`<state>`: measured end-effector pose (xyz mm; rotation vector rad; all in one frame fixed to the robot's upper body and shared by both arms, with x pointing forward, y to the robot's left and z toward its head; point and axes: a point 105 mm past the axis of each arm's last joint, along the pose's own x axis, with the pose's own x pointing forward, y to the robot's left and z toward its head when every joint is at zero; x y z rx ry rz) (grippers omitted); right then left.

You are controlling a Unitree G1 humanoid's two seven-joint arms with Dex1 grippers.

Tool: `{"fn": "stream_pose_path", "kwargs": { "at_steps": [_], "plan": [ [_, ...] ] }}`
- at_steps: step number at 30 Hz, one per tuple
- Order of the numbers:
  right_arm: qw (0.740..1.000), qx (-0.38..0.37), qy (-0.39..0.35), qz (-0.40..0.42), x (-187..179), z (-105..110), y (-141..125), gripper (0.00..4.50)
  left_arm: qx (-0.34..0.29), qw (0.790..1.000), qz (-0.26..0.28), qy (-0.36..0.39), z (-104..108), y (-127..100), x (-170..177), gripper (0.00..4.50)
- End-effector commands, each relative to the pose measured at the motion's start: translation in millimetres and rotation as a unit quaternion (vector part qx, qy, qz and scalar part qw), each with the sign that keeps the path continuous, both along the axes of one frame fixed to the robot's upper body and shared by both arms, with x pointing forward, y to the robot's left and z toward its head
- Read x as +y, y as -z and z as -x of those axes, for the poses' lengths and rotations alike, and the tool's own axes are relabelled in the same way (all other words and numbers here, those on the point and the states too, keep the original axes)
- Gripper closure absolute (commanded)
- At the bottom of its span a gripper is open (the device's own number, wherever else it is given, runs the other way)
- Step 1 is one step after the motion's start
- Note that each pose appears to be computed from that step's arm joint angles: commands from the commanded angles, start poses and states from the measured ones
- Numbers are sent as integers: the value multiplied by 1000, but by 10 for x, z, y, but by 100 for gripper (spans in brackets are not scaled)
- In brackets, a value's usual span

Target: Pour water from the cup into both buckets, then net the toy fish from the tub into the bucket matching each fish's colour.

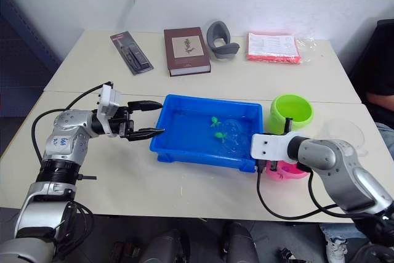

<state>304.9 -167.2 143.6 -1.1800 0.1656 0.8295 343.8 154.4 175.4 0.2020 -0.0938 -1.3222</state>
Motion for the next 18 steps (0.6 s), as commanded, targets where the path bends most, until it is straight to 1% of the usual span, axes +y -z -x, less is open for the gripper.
{"fn": "stream_pose_path", "kwargs": {
  "at_steps": [1, 5, 7, 11, 13, 18],
  "plan": [
    [998, 20, 0, -64, 134, 31, -124, 450, -22, 1000, 6, -2, 24, -103, 27, 6],
    [990, 49, 9, -129, 177, 99, -285, 450, -25, 1000, 5, -3, 22, -118, 34, 6],
    [984, 74, 13, -160, 178, 181, -352, 450, -26, 1000, 4, -3, 20, -124, 39, 6],
    [974, 93, 30, -205, 128, 314, -427, 450, -27, 1000, 4, 1, 20, -122, 24, 6],
    [970, 93, 40, -221, 98, 361, -447, 450, -28, 1000, 6, 3, 21, -130, 12, 6],
    [957, 38, 71, -280, -68, 459, -630, 450, -31, 999, 16, 19, 28, -172, -83, 6]
  ]
}}
